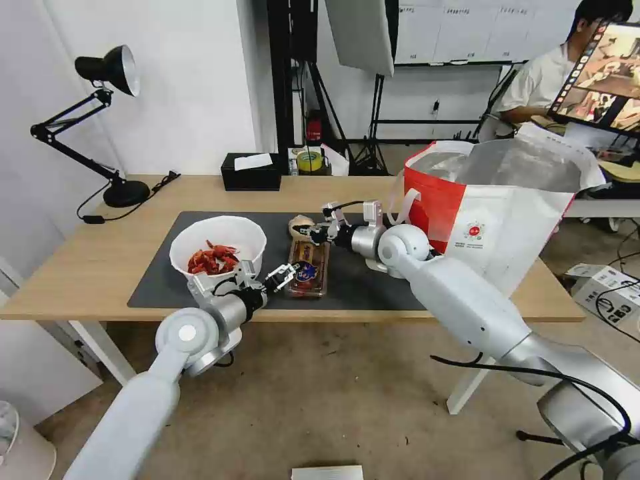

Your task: Pick up the trash from the table and place it into the takeout bag.

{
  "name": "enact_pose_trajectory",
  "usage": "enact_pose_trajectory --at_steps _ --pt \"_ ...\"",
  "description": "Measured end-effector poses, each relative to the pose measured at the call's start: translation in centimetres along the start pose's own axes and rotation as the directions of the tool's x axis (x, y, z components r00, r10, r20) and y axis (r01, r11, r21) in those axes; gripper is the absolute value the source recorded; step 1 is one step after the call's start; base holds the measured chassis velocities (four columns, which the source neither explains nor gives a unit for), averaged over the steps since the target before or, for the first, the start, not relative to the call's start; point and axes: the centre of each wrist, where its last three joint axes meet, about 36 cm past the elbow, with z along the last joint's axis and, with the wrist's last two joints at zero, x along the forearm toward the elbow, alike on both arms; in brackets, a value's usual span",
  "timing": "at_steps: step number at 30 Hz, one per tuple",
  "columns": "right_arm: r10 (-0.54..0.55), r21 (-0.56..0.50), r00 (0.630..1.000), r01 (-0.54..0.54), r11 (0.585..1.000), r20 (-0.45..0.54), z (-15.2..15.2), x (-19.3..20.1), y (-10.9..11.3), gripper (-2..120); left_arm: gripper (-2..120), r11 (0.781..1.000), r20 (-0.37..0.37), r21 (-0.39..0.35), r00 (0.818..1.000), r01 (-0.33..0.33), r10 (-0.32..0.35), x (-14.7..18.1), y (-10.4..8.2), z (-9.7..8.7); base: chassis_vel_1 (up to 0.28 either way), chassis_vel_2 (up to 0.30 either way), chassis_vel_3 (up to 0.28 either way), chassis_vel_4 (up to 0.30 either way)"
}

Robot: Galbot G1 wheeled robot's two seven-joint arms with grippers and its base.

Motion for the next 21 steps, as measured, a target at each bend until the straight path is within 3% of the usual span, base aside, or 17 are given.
enact_pose_trajectory --at_steps 21 --pt "0.023 -0.004 0.998 -0.024 1.000 -0.057 1.9 -0.7 -0.6 0 100 1.000 0.003 0.024 1.000 -0.003 0.003 -1.0 -0.1 0.1 0.000 0.000 0.000 0.000"
